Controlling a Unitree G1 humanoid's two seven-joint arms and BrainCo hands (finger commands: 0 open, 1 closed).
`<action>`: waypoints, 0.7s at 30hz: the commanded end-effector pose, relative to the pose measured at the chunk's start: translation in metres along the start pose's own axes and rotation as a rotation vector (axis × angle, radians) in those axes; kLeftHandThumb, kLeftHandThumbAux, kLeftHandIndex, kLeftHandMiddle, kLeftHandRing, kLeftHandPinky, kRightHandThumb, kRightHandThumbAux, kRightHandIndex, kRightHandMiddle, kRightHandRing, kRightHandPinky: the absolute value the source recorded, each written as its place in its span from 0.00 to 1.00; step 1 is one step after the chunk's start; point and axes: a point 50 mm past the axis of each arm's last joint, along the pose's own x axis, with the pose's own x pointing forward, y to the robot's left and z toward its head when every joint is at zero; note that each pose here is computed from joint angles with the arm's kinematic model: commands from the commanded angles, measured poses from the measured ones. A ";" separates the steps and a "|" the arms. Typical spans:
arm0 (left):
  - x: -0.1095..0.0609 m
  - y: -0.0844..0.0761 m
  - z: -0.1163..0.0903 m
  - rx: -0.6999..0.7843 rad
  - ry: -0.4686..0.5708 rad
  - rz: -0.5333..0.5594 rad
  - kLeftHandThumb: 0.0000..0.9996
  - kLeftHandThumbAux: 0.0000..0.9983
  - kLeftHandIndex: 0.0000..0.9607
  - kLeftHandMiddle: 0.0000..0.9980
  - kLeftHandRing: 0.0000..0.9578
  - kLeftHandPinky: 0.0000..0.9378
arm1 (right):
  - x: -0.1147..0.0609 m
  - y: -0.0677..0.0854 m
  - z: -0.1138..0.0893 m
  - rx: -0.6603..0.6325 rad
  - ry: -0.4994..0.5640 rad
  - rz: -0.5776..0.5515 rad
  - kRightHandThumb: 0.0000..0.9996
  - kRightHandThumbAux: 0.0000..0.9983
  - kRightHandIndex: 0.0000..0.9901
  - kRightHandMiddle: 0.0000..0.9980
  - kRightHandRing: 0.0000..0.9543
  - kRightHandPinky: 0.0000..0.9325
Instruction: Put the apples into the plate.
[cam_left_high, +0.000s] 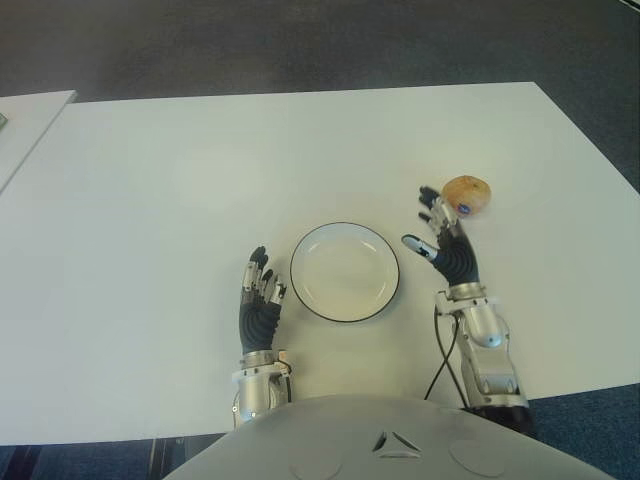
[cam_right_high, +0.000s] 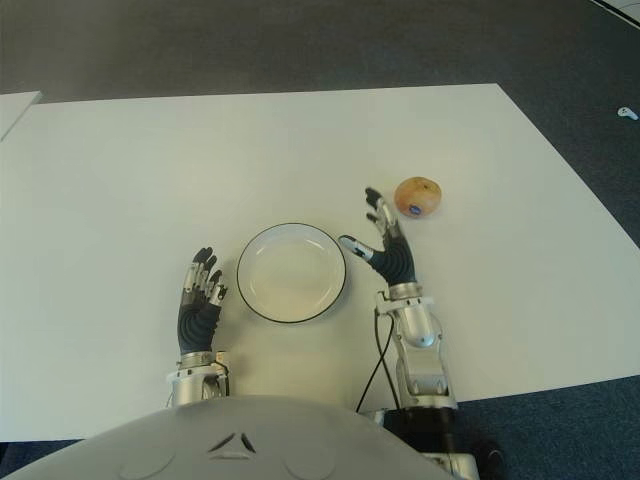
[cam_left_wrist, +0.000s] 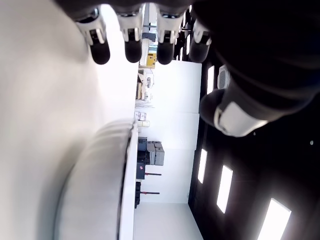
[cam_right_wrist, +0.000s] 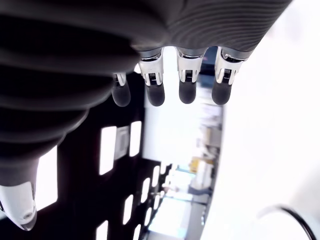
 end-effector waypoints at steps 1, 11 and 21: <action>-0.004 -0.010 -0.015 -0.059 0.099 0.021 0.11 0.60 0.04 0.08 0.04 0.03 | 0.024 -0.016 0.022 -0.456 -0.220 -0.016 0.27 0.53 0.00 0.02 0.00 0.00; -0.003 -0.009 -0.014 -0.052 0.085 0.010 0.12 0.58 0.04 0.08 0.04 0.03 | 0.063 -0.022 0.040 -0.898 -0.298 0.043 0.29 0.43 0.01 0.01 0.00 0.00; -0.003 -0.010 -0.012 -0.062 0.092 -0.005 0.12 0.58 0.04 0.06 0.03 0.02 | 0.083 -0.043 0.049 -1.238 -0.298 0.219 0.37 0.35 0.02 0.00 0.00 0.00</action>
